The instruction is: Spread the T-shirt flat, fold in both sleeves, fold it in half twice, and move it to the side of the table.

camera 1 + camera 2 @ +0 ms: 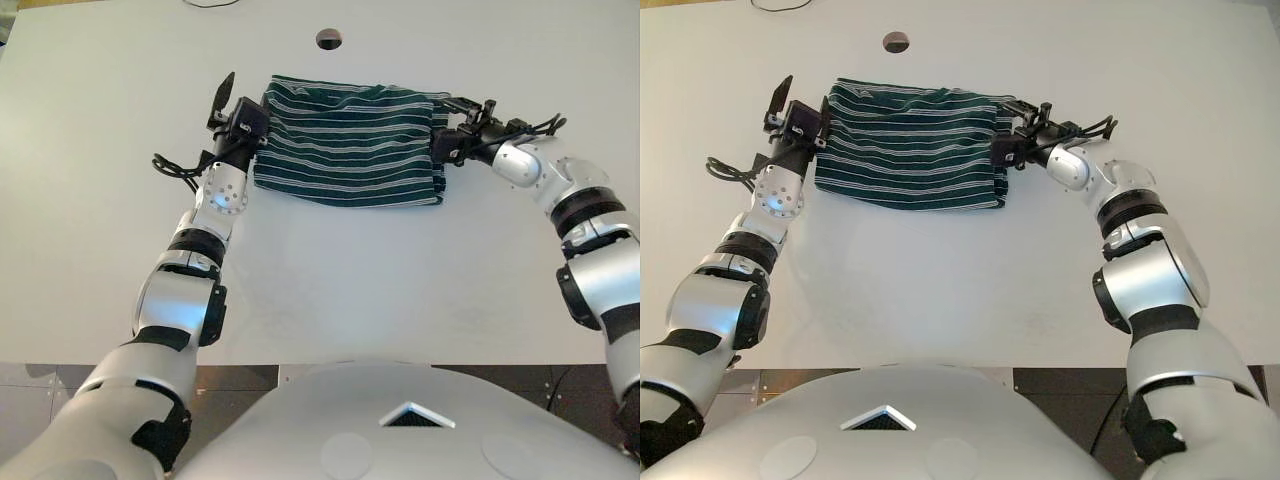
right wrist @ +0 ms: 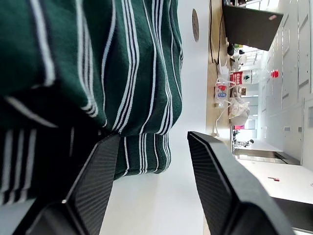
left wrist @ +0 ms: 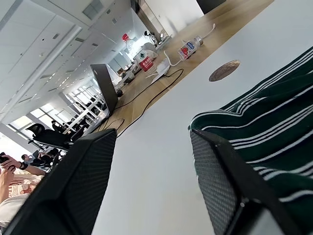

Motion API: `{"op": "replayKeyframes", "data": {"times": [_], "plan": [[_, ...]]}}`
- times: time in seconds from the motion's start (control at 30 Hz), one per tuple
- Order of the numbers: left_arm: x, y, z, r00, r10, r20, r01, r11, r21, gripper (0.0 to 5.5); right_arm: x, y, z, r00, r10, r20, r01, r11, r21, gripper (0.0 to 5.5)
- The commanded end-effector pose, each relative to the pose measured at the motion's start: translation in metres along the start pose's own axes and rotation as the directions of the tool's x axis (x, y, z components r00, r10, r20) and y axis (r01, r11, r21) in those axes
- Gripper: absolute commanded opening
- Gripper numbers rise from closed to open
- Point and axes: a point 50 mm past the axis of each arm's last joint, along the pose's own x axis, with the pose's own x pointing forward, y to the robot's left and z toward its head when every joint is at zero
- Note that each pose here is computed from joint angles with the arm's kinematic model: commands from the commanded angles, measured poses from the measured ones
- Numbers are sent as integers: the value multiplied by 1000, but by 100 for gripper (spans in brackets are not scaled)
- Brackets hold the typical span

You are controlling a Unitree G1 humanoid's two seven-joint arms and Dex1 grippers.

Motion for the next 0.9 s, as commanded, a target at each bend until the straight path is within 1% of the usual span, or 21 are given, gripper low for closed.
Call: {"op": "replayKeyframes", "data": {"times": [0.03, 0.1, 0.17, 0.23, 0.3, 0.43, 0.5, 0.57, 0.63, 0.73, 0.8, 0.9], "plan": [[-1, 4, -4, 1000, 8, -16, -7, 999, 35, 281, -16, -11, -10, 1000, -18, -3, 18, 998, -59, 258], [0, 3, -2, 1000, 9, -11, -8, 999, 36, 281, -27, -42, -7, 992, -121, 31, 123, 987, -106, 258], [1, 1, 0, 1000, 0, 0, 0, 999, 40, 281, -33, -69, 7, 974, -205, 93, 217, 966, -144, 258], [1, -2, 1, 1000, -10, 5, 10, 999, 46, 281, -22, -70, 31, 967, -187, 171, 211, 968, -137, 258], [1, -5, 3, 1000, -20, 11, 20, 999, 47, 281, -2, -51, 45, 977, -97, 188, 126, 981, -148, 258], [3, -13, 7, 998, -50, 25, 48, 998, 49, 281, 29, -21, 57, 989, 11, 151, 9, 992, -129, 258], [3, -15, 8, 998, -58, 29, 56, 997, 50, 281, 41, -3, 59, 992, 69, 109, -56, 992, -117, 258], [3, -17, 9, 997, -63, 33, 62, 997, 50, 281, 44, 12, 52, 992, 116, 41, -112, 989, -95, 258], [3, -19, 10, 996, -76, 36, 74, 996, 54, 281, 36, 26, 34, 986, 161, -34, -162, 985, -51, 258], [2, -15, 6, 997, -72, 26, 70, 995, 66, 281, 19, 43, 15, 972, 231, -46, -232, 973, -15, 258], [1, -9, 3, 998, -60, 17, 59, 995, 75, 281, 2, 60, 9, 952, 307, 16, -307, 952, 8, 258], [-1, 4, -4, 1000, -29, -5, 29, 995, 99, 281, -27, 88, 17, 878, 431, 208, -443, 896, 10, 258]]}}
